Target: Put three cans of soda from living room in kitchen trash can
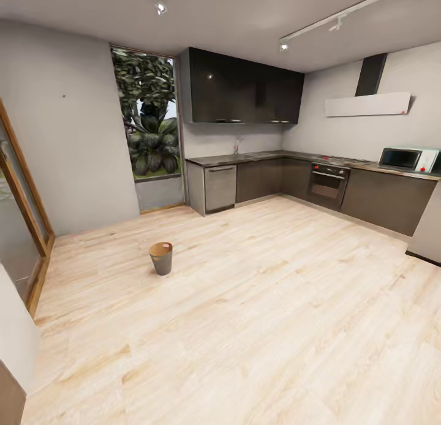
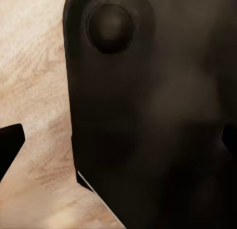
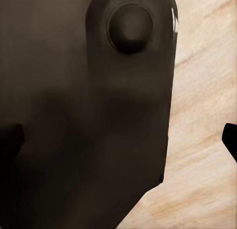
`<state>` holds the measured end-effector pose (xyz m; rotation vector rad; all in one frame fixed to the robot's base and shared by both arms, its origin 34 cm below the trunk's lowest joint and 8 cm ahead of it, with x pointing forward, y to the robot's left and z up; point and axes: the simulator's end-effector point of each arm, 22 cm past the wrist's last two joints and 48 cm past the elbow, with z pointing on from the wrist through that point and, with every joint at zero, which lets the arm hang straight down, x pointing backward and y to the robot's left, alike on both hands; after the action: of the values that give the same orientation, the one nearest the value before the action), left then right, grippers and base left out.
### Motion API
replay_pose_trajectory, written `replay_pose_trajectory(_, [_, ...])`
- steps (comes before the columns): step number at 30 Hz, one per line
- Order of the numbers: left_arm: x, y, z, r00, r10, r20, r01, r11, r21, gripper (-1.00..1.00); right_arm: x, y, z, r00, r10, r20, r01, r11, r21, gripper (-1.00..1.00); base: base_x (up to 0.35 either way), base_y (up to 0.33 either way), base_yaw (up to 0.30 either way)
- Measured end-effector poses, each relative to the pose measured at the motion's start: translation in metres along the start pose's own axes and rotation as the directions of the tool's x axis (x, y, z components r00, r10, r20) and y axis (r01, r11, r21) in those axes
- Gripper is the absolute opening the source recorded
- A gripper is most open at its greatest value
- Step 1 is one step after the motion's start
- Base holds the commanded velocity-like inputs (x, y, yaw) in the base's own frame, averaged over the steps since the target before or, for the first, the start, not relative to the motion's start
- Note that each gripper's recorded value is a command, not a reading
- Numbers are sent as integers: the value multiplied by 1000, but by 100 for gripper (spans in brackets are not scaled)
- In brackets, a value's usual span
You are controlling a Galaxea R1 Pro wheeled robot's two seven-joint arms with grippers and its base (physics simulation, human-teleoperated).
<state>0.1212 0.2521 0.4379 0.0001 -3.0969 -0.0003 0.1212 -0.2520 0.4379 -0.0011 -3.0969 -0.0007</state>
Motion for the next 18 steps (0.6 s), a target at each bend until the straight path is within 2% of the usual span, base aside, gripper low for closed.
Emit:
replay_pose_trajectory(2, [12, 9, 0, 1000, -2, -12, 2, 1000, -13, 100, 12, -8, 0, 1000, 12, -12, -12, 1000, 6, 100, 0, 0, 0])
replay_pose_trajectory(5, [22, 11, 0, 1000, -2, -20, 2, 1000, -15, 100, 29, -8, -1, 999, 29, -28, -29, 1000, 7, 100, 0, 0, 0])
replay_pose_trajectory(18, [22, 11, 0, 1000, -2, -20, 2, 1000, -15, 100, 36, -8, -1, 999, 37, -32, -37, 999, 7, 100, 0, 0, 0])
